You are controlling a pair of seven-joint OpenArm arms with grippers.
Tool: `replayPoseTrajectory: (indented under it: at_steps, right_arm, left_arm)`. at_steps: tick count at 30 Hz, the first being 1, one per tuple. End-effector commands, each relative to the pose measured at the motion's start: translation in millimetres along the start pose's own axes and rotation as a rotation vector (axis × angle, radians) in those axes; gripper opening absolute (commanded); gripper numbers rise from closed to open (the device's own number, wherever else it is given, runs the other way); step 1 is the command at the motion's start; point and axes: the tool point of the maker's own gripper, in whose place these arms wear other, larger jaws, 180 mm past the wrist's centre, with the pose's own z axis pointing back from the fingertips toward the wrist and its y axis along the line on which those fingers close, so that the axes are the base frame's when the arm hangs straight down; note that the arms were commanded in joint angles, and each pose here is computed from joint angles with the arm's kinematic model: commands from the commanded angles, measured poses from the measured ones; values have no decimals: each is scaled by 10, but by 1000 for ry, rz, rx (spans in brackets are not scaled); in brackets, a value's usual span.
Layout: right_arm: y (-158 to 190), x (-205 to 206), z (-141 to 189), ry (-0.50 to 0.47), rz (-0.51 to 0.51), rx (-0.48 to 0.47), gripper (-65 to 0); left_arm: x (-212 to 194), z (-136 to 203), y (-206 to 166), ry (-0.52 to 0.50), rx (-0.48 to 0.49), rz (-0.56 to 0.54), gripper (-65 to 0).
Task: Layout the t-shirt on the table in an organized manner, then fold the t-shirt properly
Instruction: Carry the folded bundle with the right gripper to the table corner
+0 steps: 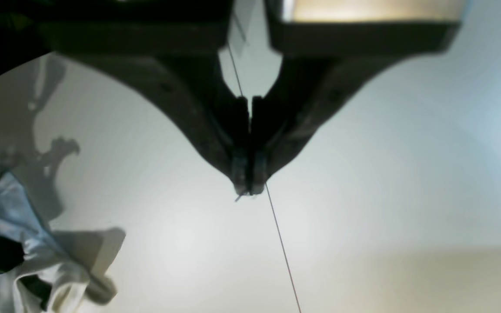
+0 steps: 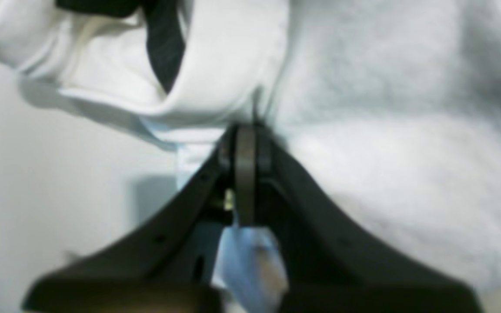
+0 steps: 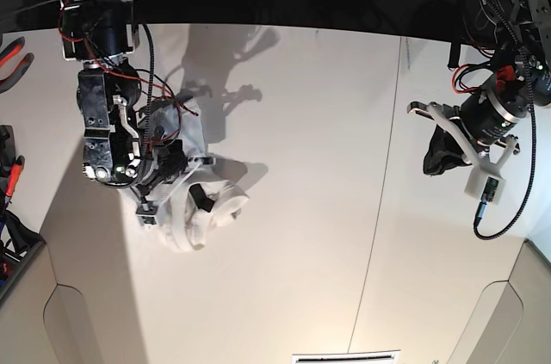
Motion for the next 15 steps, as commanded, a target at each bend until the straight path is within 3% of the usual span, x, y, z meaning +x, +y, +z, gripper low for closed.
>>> replayPoseTrajectory:
  at_steps: [1, 9, 15]
  right_arm:
    - [-183, -106, -19, 30, -63, -51, -650]
    - [-989, 11, 116, -150, -466, -82, -650]
    - [-1360, -69, 210, -216, -677, -74, -650]
  left_arm:
    - [146, 27, -3, -53, -5, -12, -650]
    - [173, 30, -40, -67, -27, 4, -650]
    - [205, 34, -87, -84, -54, 24, -650]
